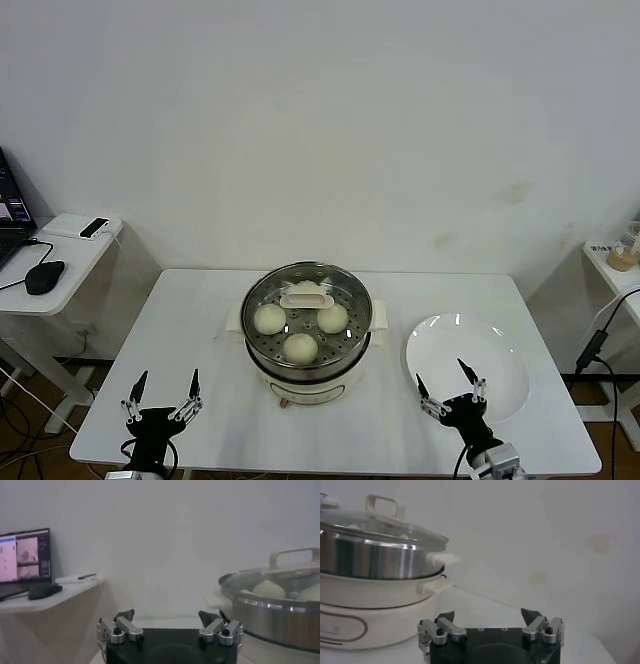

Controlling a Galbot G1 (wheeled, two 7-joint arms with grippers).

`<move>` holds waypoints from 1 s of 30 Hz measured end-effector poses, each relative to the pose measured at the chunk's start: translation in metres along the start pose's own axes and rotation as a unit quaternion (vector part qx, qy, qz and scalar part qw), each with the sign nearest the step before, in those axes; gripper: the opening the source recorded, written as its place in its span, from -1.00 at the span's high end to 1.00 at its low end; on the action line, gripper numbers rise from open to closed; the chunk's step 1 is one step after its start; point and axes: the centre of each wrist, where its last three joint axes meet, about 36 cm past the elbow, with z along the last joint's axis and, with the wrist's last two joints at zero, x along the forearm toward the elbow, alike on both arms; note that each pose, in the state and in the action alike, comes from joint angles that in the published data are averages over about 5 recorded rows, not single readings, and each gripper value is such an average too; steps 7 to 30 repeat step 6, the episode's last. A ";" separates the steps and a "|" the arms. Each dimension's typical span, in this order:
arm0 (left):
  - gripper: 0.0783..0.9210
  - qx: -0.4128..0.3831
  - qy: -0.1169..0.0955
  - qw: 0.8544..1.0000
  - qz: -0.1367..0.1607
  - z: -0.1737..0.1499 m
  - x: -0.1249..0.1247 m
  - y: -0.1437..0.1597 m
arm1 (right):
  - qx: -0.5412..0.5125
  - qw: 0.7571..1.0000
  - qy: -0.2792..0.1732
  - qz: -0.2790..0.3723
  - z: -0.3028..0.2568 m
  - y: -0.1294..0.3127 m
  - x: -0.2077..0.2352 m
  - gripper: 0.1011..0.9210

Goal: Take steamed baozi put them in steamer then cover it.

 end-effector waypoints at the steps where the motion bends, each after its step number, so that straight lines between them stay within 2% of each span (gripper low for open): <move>1: -0.77 0.001 0.002 1.000 0.000 0.001 0.001 0.000 | 0.000 1.000 0.000 0.000 0.000 0.000 0.000 -0.76; 6: -0.77 0.000 0.009 1.000 0.003 0.005 0.003 0.001 | -0.001 1.000 -0.001 0.000 -0.001 -0.001 0.001 -0.76; 30: -0.77 0.000 0.009 1.000 0.003 0.005 0.003 0.001 | -0.001 1.000 -0.001 0.000 -0.001 -0.001 0.001 -0.76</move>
